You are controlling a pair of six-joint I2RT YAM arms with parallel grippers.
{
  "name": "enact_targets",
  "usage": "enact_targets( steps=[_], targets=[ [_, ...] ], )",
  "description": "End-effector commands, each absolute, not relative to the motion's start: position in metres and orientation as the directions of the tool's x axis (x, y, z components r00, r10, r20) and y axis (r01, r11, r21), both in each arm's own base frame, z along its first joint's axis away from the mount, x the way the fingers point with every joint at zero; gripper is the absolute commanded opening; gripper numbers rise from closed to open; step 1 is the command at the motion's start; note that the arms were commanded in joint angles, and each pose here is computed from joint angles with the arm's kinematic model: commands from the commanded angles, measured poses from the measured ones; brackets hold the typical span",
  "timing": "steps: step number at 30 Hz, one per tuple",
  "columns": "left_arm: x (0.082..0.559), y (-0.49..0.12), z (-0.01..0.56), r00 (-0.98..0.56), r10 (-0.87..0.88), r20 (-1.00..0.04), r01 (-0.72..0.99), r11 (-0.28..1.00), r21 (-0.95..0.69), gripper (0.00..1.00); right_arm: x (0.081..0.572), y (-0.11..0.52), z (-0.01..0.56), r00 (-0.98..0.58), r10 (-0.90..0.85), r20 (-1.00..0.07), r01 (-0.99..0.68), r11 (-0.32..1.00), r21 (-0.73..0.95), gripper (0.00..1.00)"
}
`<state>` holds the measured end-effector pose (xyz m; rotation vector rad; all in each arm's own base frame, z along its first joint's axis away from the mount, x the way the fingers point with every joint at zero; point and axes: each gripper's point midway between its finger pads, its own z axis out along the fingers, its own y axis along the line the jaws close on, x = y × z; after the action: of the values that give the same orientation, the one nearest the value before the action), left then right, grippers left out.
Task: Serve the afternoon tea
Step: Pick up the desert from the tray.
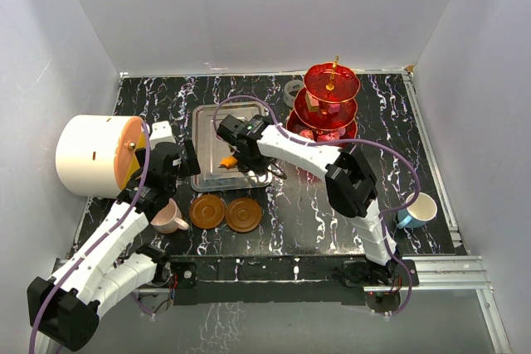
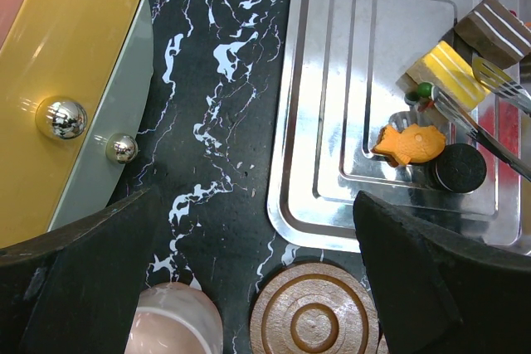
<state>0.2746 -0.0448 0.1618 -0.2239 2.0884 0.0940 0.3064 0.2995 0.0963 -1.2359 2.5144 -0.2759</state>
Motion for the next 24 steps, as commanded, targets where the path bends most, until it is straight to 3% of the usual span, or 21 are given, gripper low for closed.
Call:
enact_targets(
  steps=[1,24],
  targets=[
    [0.276,-0.041,0.171,-0.463,-0.119,-0.879,-0.211,0.977,-0.021,0.99,0.315,0.303,0.104,-0.563,-0.788,-0.247,-0.713,0.615,-0.337,0.38],
    [0.276,-0.041,0.17,-0.464,-0.115,-0.878,-0.209,0.978,-0.018,0.99,0.329,0.304,0.103,-0.603,-0.744,-0.287,-0.687,0.667,-0.288,0.38]
  ],
)
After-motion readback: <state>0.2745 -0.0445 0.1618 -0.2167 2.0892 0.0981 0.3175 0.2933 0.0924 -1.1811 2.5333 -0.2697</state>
